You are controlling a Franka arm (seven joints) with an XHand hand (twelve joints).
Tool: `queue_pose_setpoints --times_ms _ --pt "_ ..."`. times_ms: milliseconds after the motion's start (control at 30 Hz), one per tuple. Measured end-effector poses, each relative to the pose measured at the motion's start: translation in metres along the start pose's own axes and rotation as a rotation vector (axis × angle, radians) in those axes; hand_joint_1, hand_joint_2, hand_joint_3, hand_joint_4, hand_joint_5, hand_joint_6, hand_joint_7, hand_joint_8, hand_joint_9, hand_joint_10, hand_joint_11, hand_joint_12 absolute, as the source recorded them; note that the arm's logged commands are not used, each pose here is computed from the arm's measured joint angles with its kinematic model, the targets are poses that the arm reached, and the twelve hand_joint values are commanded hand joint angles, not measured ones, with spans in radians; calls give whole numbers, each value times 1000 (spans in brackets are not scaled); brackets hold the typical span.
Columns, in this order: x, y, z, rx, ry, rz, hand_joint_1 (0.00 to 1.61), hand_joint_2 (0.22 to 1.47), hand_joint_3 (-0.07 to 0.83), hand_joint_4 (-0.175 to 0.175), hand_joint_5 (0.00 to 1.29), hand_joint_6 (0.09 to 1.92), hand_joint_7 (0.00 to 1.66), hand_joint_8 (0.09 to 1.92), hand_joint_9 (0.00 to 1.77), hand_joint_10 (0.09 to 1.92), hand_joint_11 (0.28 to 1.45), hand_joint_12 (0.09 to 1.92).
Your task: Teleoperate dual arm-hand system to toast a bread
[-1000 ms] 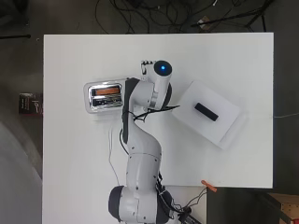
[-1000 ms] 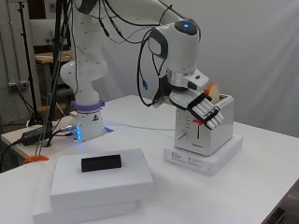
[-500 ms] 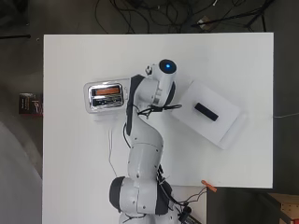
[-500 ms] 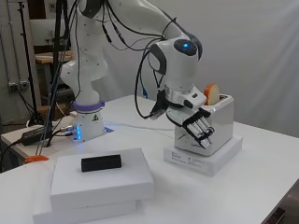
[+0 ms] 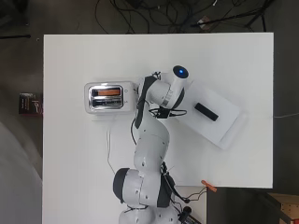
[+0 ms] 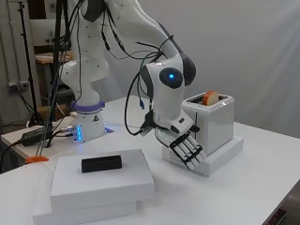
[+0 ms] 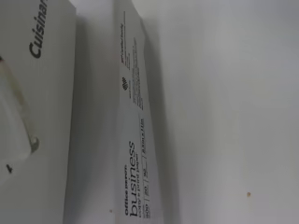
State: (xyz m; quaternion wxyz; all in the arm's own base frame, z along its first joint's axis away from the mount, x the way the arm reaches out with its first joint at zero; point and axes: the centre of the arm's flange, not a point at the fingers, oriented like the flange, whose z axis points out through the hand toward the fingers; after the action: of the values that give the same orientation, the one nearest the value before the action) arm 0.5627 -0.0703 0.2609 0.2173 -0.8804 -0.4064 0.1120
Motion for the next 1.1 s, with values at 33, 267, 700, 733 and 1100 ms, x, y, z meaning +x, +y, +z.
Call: queue_pose_setpoints --times_ms 33,267,700,733,1100 --pt "0 0 0 0 -1 -6 97 1055 0 -124 321 87 332 87 467 87 454 87" --pt "-12 12 26 68 -33 3 198 1031 -15 -159 276 87 516 87 683 87 507 87" --pt "2 -13 -20 -36 -26 -27 49 1123 5 -122 475 87 808 87 1000 87 629 87" --pt "8 -27 -43 -81 -17 -56 28 1099 -9 -120 434 87 683 87 856 87 567 87" --pt "3 -242 -214 -499 71 -170 0 1049 1 -40 420 87 398 87 446 87 388 87"
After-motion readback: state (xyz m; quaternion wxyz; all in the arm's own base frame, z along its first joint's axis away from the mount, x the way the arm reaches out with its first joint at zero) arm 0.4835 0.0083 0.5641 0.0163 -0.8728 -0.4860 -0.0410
